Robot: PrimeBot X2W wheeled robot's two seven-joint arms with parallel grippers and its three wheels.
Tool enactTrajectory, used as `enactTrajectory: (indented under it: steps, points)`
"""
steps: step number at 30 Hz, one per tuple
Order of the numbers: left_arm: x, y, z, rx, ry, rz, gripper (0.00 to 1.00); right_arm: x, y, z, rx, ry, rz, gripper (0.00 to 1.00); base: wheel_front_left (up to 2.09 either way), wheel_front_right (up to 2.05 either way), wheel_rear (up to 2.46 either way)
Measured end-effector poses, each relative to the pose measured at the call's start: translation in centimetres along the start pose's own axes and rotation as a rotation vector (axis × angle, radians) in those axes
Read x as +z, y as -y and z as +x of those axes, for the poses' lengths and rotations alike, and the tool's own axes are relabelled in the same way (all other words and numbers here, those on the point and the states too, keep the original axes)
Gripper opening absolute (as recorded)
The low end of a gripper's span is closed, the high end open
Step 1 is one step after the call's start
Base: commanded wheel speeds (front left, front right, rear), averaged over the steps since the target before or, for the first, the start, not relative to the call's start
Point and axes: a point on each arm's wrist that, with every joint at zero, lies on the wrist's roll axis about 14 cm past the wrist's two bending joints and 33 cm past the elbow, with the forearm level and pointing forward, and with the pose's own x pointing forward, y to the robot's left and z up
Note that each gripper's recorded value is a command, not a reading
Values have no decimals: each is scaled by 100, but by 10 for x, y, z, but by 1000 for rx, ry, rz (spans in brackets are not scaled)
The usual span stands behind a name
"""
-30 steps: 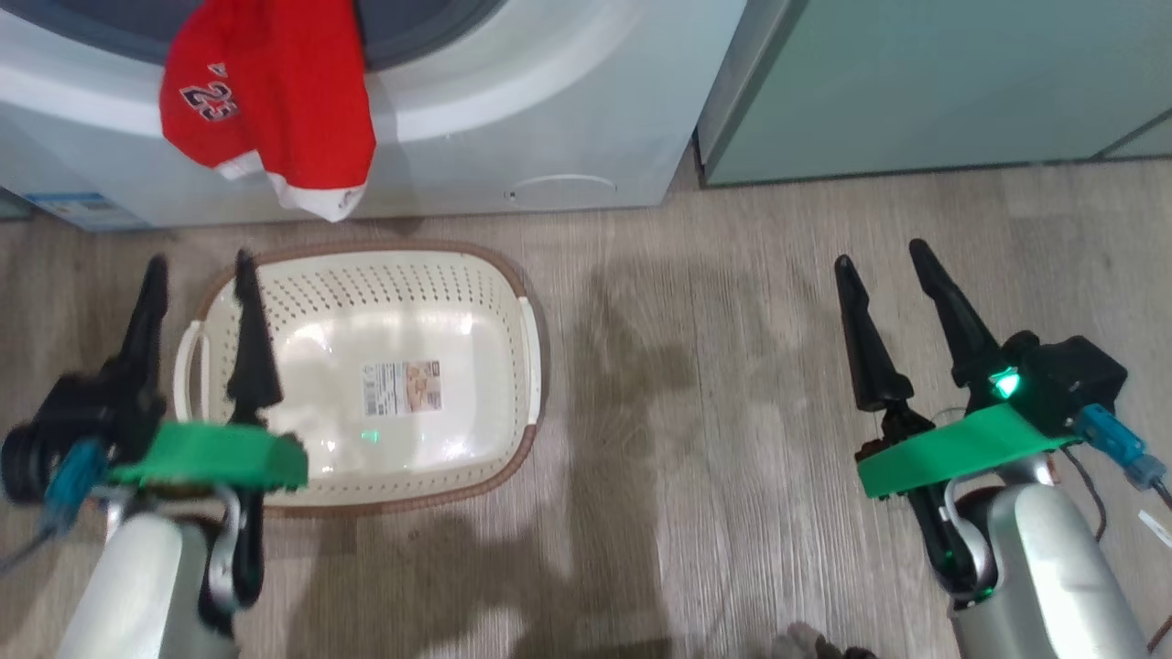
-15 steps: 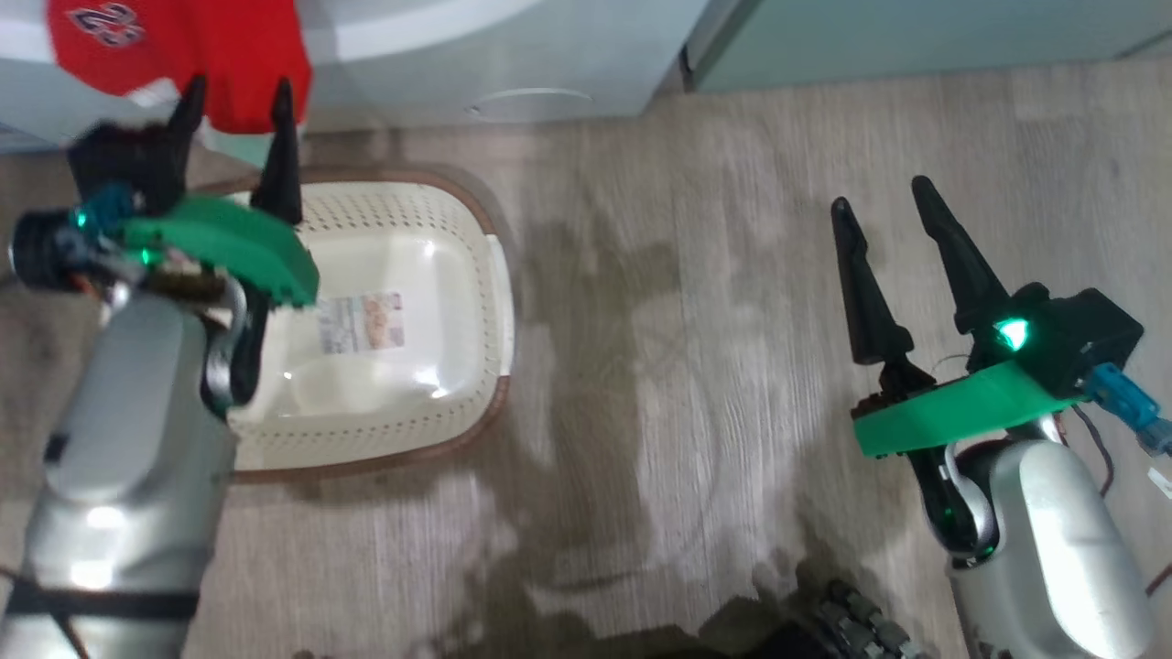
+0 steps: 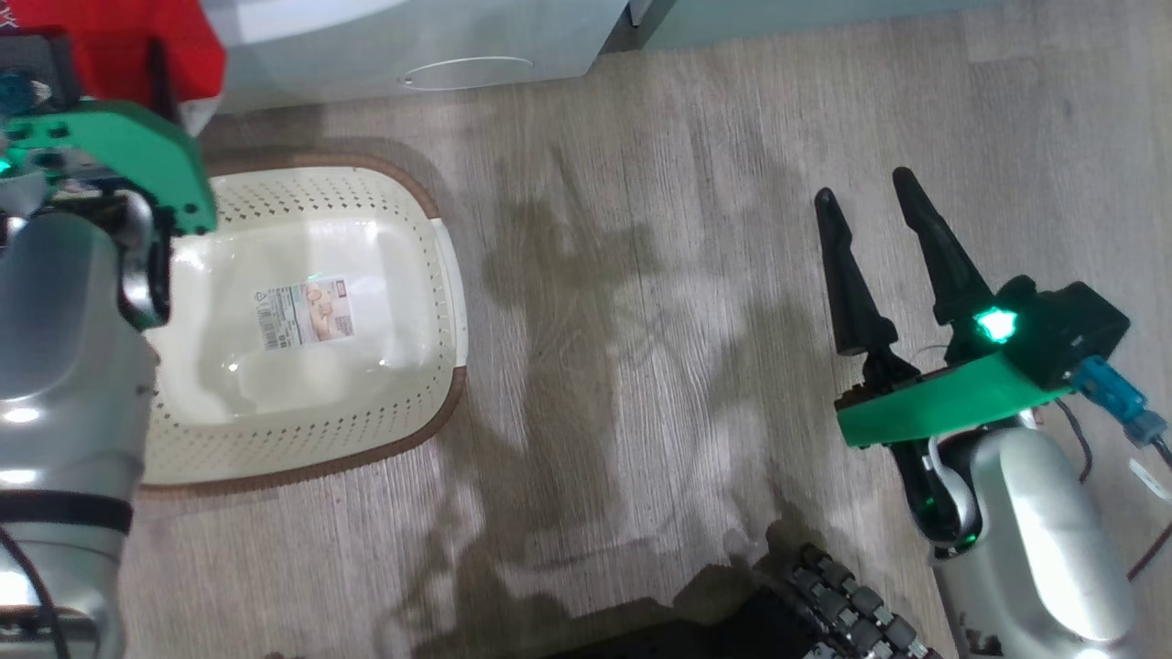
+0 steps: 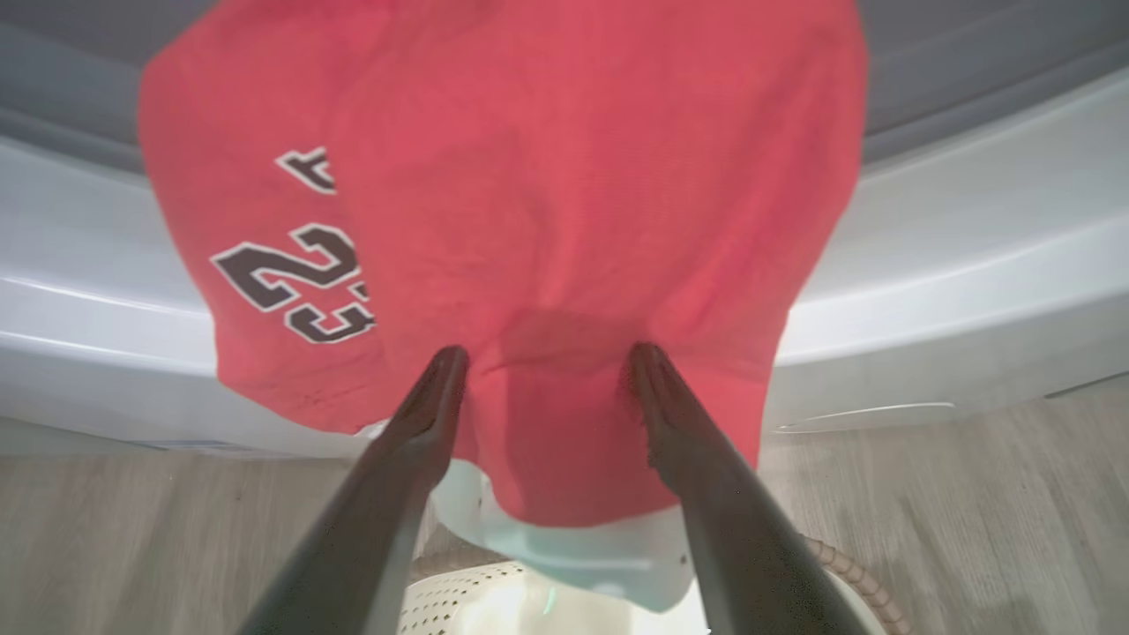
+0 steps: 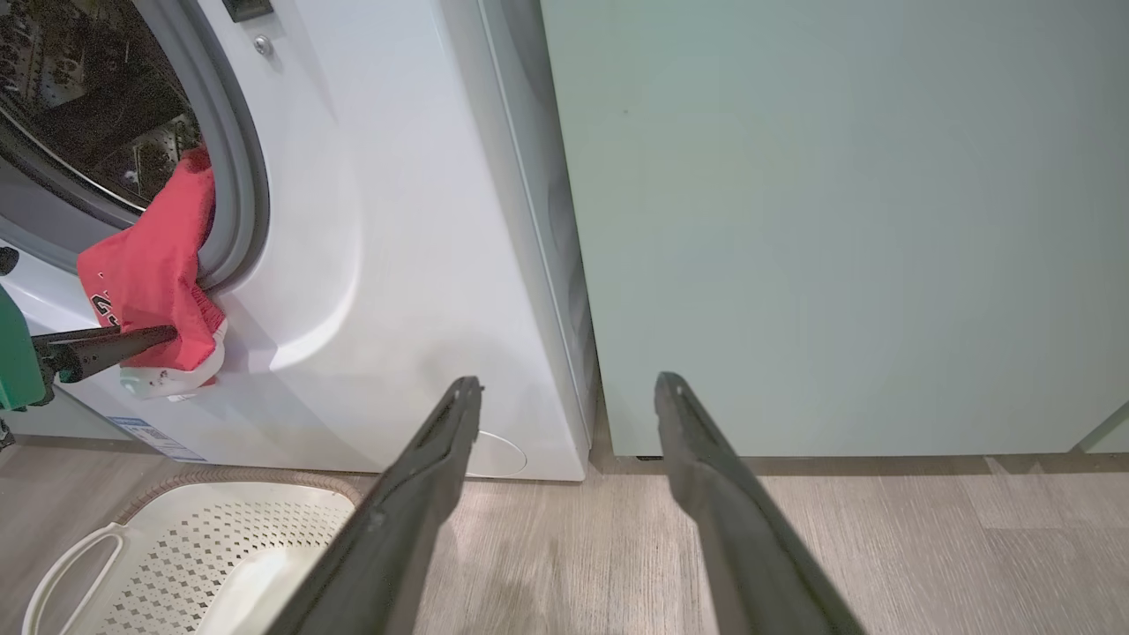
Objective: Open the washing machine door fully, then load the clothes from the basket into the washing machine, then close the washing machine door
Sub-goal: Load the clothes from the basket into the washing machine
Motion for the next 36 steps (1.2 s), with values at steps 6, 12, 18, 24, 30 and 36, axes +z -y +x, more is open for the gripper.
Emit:
enactTrajectory:
  steps: [6,12,18,24,30,36]
  points:
    - [-4,-4,5,10,-25,9,100,0,-2,1,8,4,5,100,0,0,0]
    - [-4,-1,9,-6,-27,7,0,-5,0,0,0,-9,13,100,0,0,0]
    - [13,4,6,-44,-7,2,0,-2,1,0,-5,1,7,100,0,0,0]
    - [81,17,5,-124,106,9,0,1,-3,2,9,11,12,100,0,0,0]
    - [134,20,13,-159,135,25,0,-3,-6,-1,15,0,29,100,0,0,0]
    - [125,18,37,-153,33,34,0,0,4,-2,-14,12,52,100,0,0,0]
